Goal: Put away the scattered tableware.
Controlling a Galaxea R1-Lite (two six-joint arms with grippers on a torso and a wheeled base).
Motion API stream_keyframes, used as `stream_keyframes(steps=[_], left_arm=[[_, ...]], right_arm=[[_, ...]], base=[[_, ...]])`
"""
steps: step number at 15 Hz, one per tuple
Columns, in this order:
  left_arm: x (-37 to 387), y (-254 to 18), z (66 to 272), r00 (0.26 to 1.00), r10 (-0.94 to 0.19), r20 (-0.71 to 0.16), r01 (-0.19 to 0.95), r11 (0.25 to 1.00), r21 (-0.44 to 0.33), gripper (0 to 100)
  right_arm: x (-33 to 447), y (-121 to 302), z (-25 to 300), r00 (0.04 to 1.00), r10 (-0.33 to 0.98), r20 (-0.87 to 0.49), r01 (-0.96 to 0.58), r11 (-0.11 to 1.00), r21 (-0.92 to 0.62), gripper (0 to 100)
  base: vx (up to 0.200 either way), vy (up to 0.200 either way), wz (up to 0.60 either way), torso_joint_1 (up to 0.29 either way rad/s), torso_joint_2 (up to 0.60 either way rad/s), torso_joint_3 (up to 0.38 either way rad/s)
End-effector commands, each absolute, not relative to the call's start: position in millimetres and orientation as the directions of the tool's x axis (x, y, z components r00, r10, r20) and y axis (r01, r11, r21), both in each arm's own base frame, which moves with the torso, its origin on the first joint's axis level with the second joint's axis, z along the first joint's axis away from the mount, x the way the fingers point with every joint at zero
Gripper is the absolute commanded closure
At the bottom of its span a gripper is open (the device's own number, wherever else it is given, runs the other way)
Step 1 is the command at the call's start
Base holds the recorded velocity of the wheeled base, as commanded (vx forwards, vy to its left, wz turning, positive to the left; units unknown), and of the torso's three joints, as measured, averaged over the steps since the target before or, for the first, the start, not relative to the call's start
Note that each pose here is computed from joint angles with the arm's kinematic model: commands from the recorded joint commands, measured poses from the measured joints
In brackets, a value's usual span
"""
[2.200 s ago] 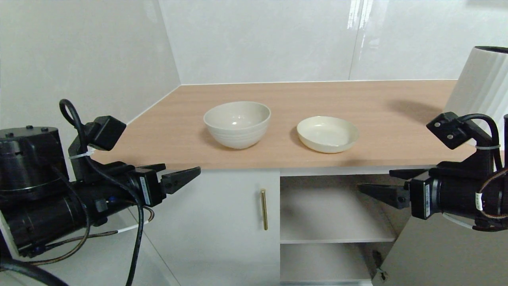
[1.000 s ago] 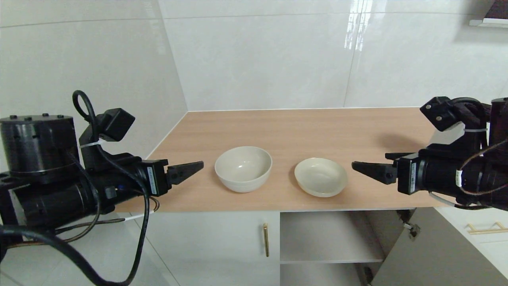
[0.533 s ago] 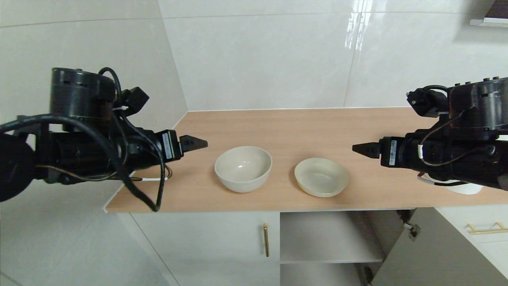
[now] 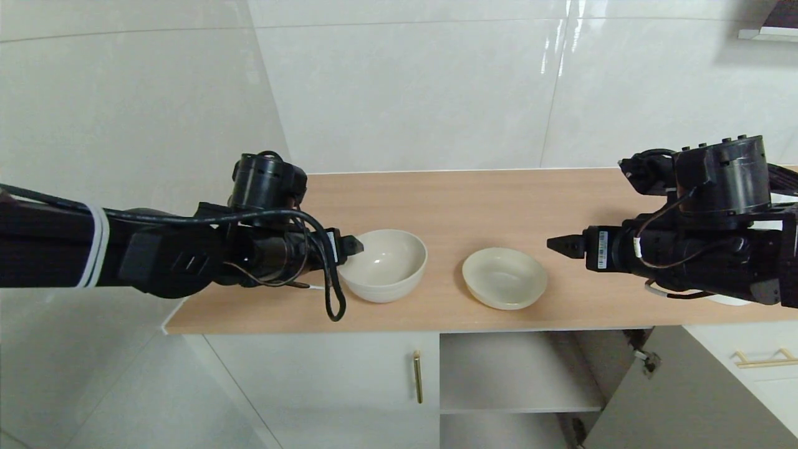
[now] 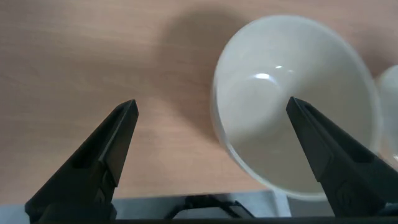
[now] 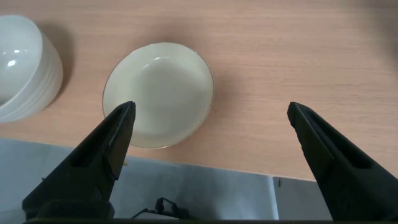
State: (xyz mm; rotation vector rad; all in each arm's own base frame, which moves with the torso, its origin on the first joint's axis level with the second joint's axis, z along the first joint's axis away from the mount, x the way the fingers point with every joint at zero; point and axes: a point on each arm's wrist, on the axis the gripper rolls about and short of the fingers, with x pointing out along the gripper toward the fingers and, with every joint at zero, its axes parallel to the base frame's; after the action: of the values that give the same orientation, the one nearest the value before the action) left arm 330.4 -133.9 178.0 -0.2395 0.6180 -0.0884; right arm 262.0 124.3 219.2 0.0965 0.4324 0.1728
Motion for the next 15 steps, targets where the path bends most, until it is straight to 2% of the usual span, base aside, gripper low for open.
stream_keyframes(steps=[1, 4, 5, 12, 13, 15], left_arm=[[341, -140, 161, 0.789, -0.145, -0.598, 0.0, 0.972, -0.236, 0], [347, -143, 154, 0.781, -0.145, -0.607, -0.011, 0.969, -0.245, 0], [348, -143, 153, 0.78, -0.145, -0.609, -0.011, 0.97, -0.244, 100], [343, -144, 163, 0.793, -0.156, -0.589, 0.0, 0.967, -0.256, 100], [333, -141, 179, 0.814, -0.168, -0.556, 0.011, 0.961, -0.275, 100], [321, -138, 198, 0.837, -0.187, -0.515, 0.015, 0.947, -0.32, 100]], right_arm=[[263, 125, 218, 0.891, 0.189, -0.412, -0.148, 0.981, 0.129, 0], [262, 125, 218, 0.892, 0.189, -0.411, -0.148, 0.98, 0.129, 0], [262, 125, 218, 0.892, 0.189, -0.411, -0.148, 0.98, 0.129, 0], [270, 129, 209, 0.881, 0.183, -0.436, -0.145, 0.982, 0.12, 0], [277, 133, 203, 0.873, 0.178, -0.455, -0.14, 0.983, 0.115, 0], [286, 136, 193, 0.861, 0.162, -0.481, -0.125, 0.986, 0.108, 0]], base=[[0.0, 0.0, 0.0, 0.0, 0.0, 0.0], [0.0, 0.0, 0.0, 0.0, 0.0, 0.0], [0.0, 0.0, 0.0, 0.0, 0.0, 0.0], [0.0, 0.0, 0.0, 0.0, 0.0, 0.0], [0.0, 0.0, 0.0, 0.0, 0.0, 0.0], [0.0, 0.0, 0.0, 0.0, 0.0, 0.0]])
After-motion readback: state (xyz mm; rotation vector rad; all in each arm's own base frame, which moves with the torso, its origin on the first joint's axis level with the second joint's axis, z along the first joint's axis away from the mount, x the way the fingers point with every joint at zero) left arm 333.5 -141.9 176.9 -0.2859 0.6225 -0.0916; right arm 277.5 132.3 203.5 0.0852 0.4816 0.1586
